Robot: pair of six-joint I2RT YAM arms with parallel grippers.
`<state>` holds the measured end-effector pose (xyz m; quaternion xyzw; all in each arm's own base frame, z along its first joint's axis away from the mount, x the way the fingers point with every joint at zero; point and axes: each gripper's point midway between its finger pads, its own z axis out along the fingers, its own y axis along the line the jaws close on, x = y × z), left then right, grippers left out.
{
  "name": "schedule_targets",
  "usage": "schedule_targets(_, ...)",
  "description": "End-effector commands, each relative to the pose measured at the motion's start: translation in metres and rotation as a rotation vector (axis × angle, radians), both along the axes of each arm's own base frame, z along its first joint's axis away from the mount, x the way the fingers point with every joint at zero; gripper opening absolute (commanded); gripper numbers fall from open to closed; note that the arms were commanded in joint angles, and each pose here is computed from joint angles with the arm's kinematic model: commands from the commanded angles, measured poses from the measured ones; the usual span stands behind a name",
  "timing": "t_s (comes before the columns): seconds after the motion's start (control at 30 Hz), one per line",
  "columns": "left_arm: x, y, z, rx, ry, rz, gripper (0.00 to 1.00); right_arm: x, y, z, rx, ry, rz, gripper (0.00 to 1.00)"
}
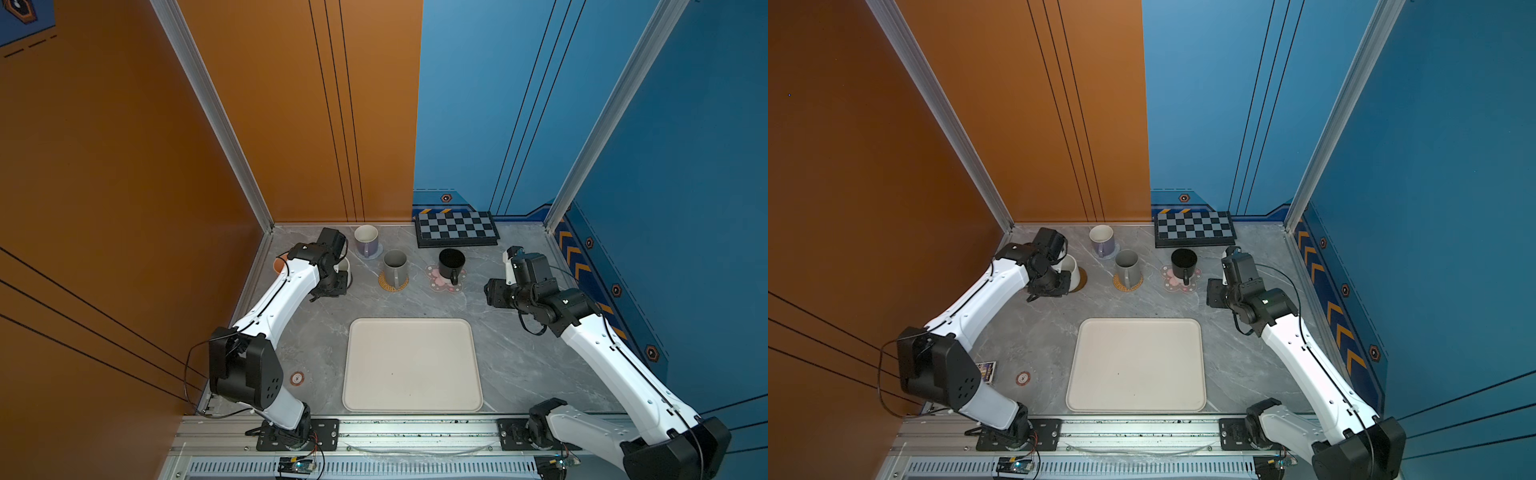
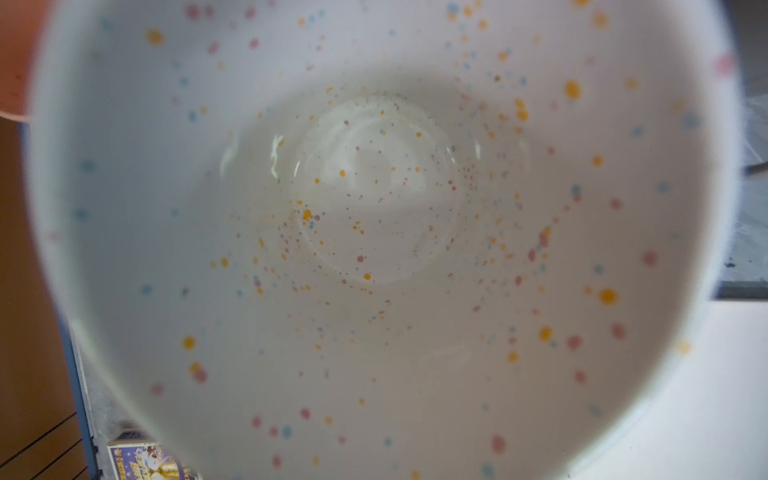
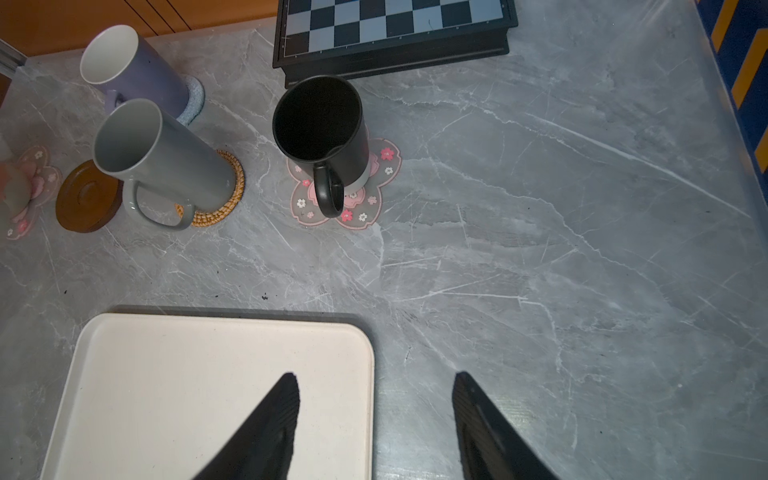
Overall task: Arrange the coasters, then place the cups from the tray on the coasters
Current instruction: 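Lift the white speckled mug and carry it toward the brown wooden coaster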
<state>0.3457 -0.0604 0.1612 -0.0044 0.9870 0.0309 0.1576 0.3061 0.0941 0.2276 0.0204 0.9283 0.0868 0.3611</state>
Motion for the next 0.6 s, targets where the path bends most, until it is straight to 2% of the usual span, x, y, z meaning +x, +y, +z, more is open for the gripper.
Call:
schedule_targets(0.0,0.027,0.007,0.011,0.009,-0.054,0.002,0.00,0.018,0.002,0.022,0.008,-0.061,-0.004,0.62)
schedule_targets(0.2,0.055,0.011,-0.008,-0.016,-0.016,0.022,0.00,0.037,0.006,0.028,0.022,-0.067,-0.003,0.62)
schedule_targets(0.37,0.077,0.011,-0.018,-0.084,-0.047,0.022,0.00,0.048,0.008,0.025,0.025,-0.062,-0.008,0.62)
schedule_targets(0.57,0.089,0.009,-0.029,-0.085,-0.047,0.015,0.00,0.056,0.008,0.013,0.008,-0.035,-0.012,0.62)
